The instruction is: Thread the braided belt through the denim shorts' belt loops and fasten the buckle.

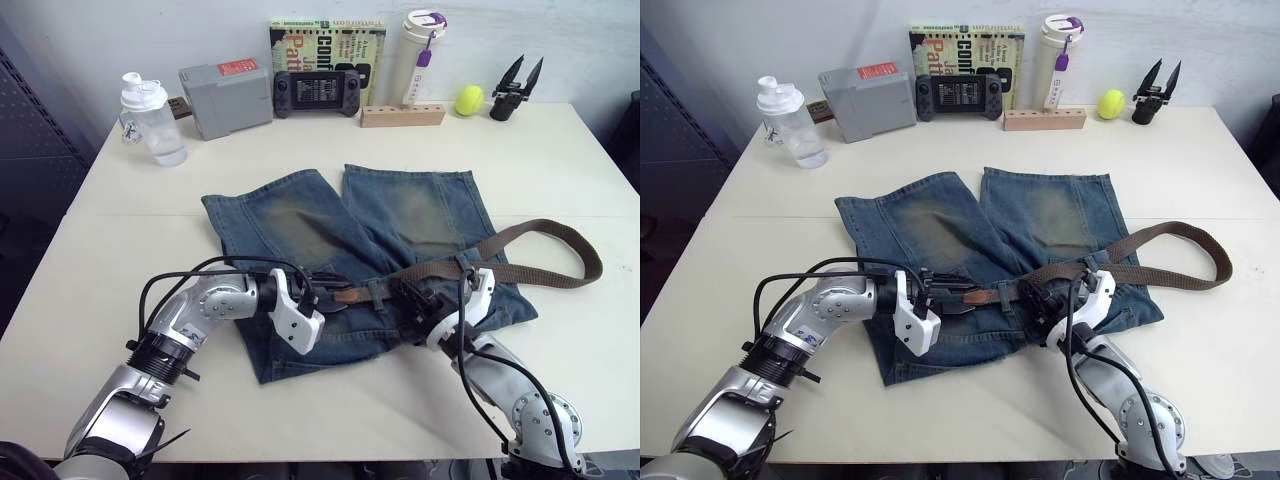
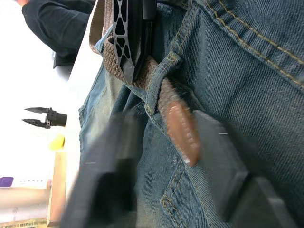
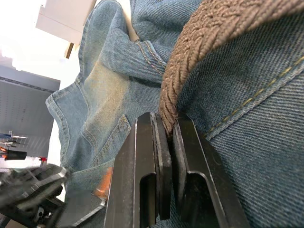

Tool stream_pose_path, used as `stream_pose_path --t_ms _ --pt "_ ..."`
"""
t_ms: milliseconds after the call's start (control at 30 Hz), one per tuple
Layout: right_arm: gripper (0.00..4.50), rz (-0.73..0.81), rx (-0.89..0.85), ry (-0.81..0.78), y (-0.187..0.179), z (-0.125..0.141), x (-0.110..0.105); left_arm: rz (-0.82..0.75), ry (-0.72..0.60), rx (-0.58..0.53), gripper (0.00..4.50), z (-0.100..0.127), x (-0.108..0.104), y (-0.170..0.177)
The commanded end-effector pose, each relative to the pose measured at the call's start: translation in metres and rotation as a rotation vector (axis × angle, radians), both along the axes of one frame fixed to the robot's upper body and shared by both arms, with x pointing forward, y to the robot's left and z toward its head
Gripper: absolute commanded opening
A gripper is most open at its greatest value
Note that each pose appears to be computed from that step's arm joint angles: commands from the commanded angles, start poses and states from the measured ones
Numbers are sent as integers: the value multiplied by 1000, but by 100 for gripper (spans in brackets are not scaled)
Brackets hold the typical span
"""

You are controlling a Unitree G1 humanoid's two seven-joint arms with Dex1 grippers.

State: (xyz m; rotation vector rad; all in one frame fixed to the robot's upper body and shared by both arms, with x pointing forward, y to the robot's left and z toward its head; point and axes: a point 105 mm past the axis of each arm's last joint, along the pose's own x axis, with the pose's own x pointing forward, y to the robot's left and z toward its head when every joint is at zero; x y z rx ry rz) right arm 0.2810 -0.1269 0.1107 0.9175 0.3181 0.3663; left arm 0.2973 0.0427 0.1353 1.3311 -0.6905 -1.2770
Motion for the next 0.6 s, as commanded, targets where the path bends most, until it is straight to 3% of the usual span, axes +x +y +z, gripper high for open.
stream_pose_path --t_ms 33,67,100,433,600 --pt "0 48 -6 46 11 -10 -7 -3 -32 -3 55 4 1 -1" --pt "0 47 -4 46 11 -10 -7 -1 -31 -2 16 4 2 -1" --pt "0 49 -5 45 11 -9 -7 2 -33 1 6 4 3 -1" --pt "0 33 -8 50 7 -8 -7 14 -51 -7 6 6 6 0" --pt "194 0 27 39 -1 -2 -6 18 -54 -7 0 6 6 2"
